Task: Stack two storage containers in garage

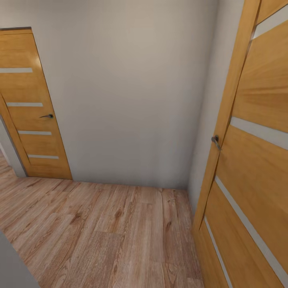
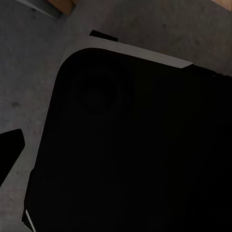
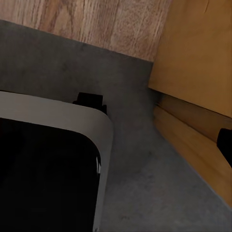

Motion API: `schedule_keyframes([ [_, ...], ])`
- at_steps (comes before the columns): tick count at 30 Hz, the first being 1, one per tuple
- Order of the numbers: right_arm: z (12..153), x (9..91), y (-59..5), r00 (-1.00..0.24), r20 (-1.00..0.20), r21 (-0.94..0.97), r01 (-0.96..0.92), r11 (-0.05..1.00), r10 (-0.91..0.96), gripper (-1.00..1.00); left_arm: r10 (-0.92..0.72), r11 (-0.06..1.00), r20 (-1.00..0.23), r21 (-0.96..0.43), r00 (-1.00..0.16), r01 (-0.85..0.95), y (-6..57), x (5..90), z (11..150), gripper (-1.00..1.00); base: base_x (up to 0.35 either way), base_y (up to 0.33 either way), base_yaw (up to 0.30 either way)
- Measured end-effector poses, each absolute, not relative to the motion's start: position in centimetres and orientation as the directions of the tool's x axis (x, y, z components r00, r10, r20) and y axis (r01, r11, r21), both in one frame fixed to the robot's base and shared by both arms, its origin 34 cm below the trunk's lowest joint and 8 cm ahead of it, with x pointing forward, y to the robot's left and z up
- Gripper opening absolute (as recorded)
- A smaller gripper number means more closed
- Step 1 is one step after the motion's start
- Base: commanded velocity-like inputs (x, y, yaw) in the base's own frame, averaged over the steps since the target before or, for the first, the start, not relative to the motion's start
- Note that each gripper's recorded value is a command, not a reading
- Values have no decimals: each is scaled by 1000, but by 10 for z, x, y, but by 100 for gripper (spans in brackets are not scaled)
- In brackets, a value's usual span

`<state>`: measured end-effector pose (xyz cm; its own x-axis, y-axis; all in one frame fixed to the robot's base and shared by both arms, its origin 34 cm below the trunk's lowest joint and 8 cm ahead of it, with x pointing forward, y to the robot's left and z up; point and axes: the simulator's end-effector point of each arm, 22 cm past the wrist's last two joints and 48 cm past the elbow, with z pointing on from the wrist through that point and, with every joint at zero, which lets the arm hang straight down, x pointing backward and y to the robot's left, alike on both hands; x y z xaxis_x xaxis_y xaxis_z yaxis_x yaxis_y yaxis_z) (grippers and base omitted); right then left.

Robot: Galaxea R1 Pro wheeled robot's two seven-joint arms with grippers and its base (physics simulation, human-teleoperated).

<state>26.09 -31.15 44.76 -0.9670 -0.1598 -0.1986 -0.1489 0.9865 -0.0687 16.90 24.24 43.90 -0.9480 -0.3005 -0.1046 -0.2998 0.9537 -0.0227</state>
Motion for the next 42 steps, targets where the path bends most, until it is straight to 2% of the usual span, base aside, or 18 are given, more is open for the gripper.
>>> schedule_keyframes([
  [36,448,262,-310,-966,-204,-68,-150,986,-161,100,-300,954,-105,-22,-948,-300,243,169,439,100,0,-40,0],
  [42,448,262,-310,-965,-205,-70,-150,986,-161,100,-300,954,-105,-20,-948,-299,244,169,439,100,161,0,0],
])
